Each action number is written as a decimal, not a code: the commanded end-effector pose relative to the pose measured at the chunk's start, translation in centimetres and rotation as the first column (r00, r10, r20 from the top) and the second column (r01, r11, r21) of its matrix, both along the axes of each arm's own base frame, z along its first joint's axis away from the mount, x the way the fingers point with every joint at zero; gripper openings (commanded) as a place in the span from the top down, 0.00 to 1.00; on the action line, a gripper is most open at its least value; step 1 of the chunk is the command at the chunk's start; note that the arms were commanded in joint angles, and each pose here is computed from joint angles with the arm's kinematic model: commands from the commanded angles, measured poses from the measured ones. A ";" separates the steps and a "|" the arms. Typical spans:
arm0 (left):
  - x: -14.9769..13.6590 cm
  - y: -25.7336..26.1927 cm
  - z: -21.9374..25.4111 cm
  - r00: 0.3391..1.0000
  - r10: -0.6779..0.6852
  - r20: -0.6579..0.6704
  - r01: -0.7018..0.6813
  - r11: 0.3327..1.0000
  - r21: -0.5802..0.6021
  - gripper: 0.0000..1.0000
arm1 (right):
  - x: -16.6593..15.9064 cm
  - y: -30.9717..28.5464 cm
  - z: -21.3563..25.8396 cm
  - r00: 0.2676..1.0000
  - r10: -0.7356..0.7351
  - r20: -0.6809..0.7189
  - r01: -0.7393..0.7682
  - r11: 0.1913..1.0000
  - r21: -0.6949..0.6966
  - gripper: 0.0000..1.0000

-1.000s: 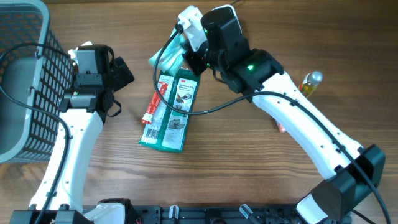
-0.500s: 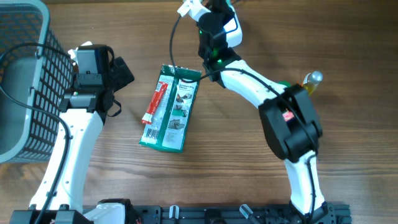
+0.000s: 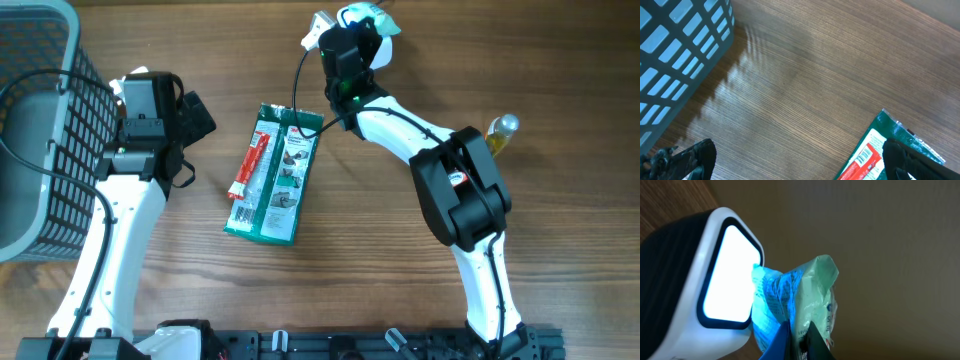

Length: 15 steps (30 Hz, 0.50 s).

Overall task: Scan the item barcode
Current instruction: 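Raise the wipes pack to the scanner window with the right gripper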

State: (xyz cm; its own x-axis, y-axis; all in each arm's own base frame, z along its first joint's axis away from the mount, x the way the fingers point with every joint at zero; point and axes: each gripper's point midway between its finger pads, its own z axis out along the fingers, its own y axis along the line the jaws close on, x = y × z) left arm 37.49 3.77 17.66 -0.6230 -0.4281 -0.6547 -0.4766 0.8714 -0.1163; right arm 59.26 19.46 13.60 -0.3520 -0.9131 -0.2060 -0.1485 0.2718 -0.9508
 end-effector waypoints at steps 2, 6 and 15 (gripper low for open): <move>0.1 0.4 0.3 1.000 0.011 0.007 -0.011 1.000 0.011 0.00 | -0.8 2.3 -1.7 0.999 0.029 -0.022 -0.029 0.999 0.022 0.96; 0.1 0.4 0.3 1.000 0.011 0.007 -0.011 1.000 0.011 0.00 | -1.5 3.2 -2.5 0.997 0.046 -0.061 -0.046 0.999 -0.002 0.96; 0.1 0.4 0.3 1.000 0.011 0.007 -0.011 1.000 0.011 0.00 | -2.6 4.0 6.8 0.995 0.073 0.071 -0.083 0.986 0.147 0.96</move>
